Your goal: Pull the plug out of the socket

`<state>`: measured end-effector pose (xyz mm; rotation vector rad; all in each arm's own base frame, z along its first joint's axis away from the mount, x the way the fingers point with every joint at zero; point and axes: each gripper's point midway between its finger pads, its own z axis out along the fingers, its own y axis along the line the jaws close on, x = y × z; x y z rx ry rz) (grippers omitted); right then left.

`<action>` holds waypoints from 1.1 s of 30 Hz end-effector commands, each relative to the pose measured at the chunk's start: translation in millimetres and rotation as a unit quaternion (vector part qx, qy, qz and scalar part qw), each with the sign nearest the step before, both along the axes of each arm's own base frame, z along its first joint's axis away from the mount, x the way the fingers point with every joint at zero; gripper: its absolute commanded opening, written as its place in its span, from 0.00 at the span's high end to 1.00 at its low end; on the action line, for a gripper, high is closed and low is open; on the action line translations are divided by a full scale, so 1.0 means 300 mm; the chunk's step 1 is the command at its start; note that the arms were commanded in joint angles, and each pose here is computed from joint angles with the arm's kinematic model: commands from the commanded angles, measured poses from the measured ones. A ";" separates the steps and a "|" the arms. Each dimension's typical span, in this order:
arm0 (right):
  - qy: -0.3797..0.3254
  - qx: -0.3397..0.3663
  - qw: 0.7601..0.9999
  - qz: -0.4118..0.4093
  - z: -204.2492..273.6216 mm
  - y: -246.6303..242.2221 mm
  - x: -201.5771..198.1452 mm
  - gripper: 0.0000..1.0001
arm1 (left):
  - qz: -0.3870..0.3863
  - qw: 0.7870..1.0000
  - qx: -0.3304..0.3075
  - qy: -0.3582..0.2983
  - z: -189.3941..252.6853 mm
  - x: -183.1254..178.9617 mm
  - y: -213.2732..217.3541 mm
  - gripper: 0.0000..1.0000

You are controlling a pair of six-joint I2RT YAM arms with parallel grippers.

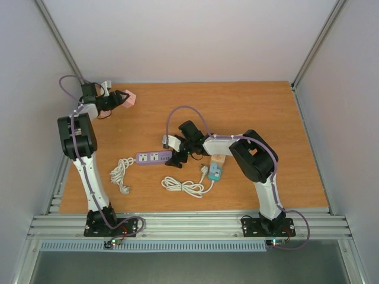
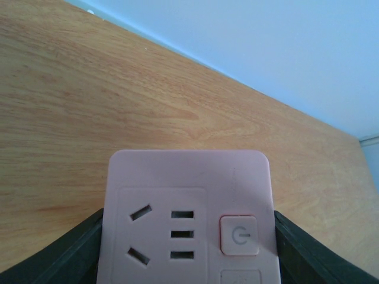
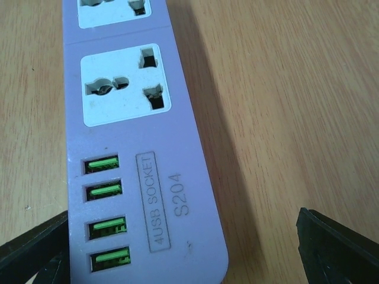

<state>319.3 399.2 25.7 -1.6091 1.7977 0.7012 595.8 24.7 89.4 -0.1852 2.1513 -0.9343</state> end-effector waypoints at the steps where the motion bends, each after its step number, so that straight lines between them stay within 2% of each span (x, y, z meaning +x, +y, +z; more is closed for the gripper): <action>1: -0.019 0.021 1.000 -0.007 0.091 0.013 0.023 0.01 | 0.002 0.999 -0.001 -0.038 0.057 0.067 -0.009 0.51; 5: -0.022 0.022 0.999 -0.008 0.099 0.014 0.025 0.01 | 0.011 0.999 0.009 -0.035 0.045 0.092 -0.007 0.42; 11: -0.023 0.022 0.999 -0.008 0.104 0.012 0.025 0.01 | 0.039 0.999 0.028 0.008 -0.023 0.092 0.028 0.28; 14: -0.023 0.023 0.999 -0.007 0.108 0.012 0.023 0.01 | 0.043 0.998 0.031 0.022 -0.049 0.090 0.035 0.25; 17: -0.023 0.022 0.999 -0.006 0.111 0.013 0.023 0.01 | 0.048 0.998 0.034 0.029 -0.058 0.092 0.042 0.16; 33: -0.020 0.020 1.000 -0.005 0.110 0.012 0.021 0.02 | 0.106 0.986 0.127 0.032 0.000 0.077 0.157 0.20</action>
